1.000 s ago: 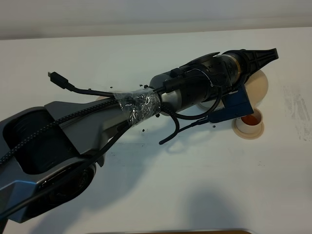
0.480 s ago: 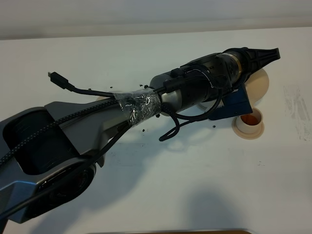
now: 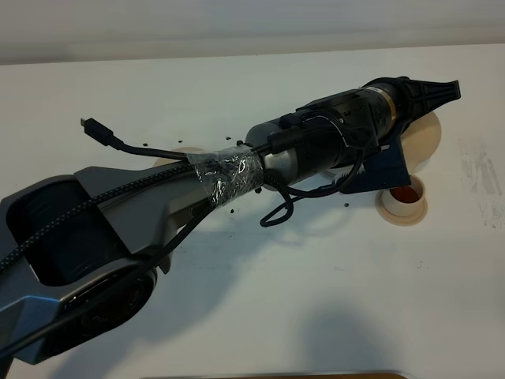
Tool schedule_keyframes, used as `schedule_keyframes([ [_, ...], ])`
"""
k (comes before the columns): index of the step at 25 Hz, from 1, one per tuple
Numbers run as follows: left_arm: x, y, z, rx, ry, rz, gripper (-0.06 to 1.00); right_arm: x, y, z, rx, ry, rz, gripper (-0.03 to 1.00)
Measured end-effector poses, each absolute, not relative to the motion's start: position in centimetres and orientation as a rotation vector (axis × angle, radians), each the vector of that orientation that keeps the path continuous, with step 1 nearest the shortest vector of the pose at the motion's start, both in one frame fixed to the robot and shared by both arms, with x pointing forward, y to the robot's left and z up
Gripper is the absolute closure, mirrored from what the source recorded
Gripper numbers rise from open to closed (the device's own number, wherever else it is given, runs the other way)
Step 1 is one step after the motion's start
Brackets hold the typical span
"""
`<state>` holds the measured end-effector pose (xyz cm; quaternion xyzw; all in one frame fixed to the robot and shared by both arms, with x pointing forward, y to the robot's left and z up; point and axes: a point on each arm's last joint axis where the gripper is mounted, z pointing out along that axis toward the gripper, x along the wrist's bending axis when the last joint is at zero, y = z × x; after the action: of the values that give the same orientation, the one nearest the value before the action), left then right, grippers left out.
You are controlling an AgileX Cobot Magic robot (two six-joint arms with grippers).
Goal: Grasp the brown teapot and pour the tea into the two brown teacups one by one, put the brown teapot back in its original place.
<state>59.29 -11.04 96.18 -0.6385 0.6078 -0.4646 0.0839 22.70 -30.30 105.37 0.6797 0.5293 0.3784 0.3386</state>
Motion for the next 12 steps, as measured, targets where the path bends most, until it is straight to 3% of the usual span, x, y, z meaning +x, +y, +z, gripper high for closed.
schedule_keyframes([
  [12, 59.31, -11.06, 96.24, -1.881, 1.817, -1.388, 0.86, 22.70, -30.30, 105.37, 1.770, 1.379, 0.986, 0.56],
])
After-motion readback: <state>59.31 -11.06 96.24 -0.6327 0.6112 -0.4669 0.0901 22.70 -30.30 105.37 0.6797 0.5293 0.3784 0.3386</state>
